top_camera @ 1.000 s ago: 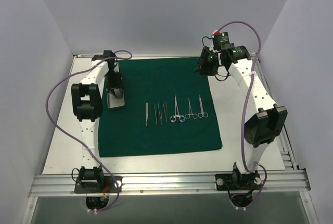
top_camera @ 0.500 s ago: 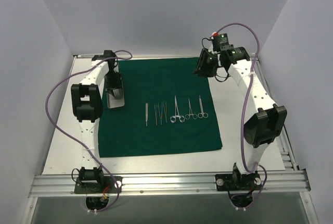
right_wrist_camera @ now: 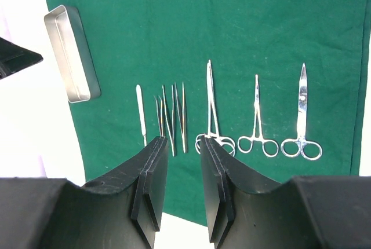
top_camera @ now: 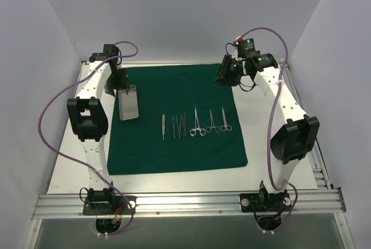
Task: Open and lay out the surgical kit
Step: Adjust the container in the surgical kit.
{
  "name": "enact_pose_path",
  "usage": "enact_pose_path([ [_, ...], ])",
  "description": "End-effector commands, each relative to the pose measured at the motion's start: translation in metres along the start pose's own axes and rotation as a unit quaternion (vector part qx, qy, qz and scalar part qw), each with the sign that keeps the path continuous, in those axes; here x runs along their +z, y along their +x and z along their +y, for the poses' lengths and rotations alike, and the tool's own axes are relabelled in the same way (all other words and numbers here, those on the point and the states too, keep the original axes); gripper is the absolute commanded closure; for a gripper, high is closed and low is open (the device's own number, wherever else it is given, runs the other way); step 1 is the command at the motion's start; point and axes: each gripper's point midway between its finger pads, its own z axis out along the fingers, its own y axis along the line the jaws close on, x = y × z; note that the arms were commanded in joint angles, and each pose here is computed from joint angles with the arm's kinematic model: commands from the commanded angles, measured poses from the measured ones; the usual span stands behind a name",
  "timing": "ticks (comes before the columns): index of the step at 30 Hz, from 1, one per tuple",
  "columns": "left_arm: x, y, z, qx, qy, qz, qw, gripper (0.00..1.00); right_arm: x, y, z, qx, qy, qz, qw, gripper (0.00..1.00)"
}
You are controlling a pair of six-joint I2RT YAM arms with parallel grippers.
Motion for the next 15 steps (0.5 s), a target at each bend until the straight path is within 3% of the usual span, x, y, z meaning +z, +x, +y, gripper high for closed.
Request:
enact_pose_path([
  [1,0.012,0.007,0.019,-0.018,-0.023,0.026,0.999,0.32,-0.01,-0.003,0.004,-0.006,-0.015,-0.008,1.0,0.7],
  [12,0.055,0.013,0.014,-0.016,-0.015,0.061,0.998,0.38,-0.02,-0.004,-0.009,0.003,-0.005,-0.012,1.0,0.7],
  [15,0.062,0.015,0.012,-0.016,-0.006,0.072,0.997,0.52,-0.02,-0.003,-0.012,0.006,-0.004,-0.01,1.0,0.7],
])
